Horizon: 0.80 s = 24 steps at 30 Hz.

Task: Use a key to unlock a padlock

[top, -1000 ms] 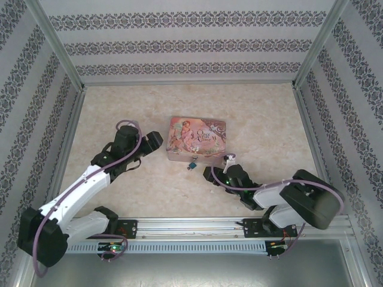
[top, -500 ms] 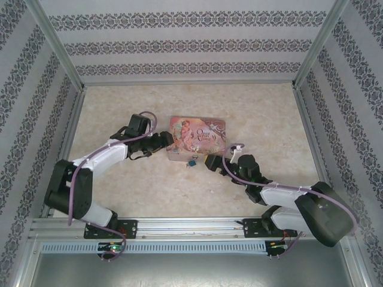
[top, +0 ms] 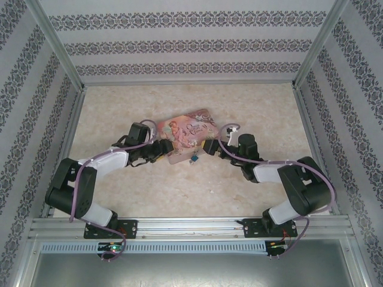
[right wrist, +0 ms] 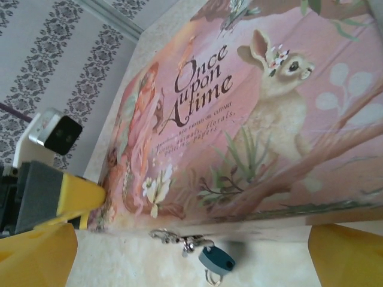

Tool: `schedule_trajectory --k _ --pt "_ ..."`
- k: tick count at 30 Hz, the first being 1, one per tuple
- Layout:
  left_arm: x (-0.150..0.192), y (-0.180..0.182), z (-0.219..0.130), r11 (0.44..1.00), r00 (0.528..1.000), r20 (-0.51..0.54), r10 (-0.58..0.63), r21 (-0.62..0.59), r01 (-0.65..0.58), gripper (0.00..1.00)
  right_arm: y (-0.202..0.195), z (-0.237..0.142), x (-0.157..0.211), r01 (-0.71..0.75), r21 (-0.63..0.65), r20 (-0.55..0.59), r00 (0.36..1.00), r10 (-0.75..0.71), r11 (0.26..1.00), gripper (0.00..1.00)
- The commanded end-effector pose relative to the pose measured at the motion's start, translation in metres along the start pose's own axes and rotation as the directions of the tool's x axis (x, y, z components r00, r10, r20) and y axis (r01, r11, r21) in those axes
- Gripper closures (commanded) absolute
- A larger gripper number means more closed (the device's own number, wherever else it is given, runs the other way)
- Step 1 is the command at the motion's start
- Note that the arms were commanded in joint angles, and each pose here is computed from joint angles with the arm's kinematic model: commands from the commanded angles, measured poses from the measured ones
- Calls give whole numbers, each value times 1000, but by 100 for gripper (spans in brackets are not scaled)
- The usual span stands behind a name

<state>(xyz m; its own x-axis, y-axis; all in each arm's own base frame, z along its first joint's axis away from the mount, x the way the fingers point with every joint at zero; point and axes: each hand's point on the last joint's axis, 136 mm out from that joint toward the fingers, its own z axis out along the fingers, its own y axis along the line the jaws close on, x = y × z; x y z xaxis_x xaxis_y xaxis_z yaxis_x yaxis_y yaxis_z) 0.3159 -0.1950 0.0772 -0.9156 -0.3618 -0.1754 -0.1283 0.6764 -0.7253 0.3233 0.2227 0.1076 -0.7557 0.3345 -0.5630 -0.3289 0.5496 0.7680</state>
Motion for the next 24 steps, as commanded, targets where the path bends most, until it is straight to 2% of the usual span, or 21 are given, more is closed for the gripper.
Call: schedule_trajectory --k 1,8,13,16,18,24 --pt "28 27 3 995 995 -44 -88 -56 86 36 18 6 -14 64 -94 25 998 -62 994 3" --pt "9 2 -34 999 998 58 -9 -52 12 30 9 -13 1 43 -70 20 999 -41 997 5" --pt "-8 -18 -65 997 989 139 59 -63 -50 30 5 -29 19 28 -77 -8 1000 -29 997 7" --pt "-11 -33 -77 988 985 109 135 -85 -126 33 9 -27 25 27 -94 -36 999 -31 995 7" --pt "-13 -46 -79 987 984 91 156 -59 -151 38 17 -20 28 33 -124 -63 997 -41 992 8" --pt "-17 -81 -57 983 983 45 178 45 -180 51 30 10 34 71 -168 -98 991 -88 983 14"
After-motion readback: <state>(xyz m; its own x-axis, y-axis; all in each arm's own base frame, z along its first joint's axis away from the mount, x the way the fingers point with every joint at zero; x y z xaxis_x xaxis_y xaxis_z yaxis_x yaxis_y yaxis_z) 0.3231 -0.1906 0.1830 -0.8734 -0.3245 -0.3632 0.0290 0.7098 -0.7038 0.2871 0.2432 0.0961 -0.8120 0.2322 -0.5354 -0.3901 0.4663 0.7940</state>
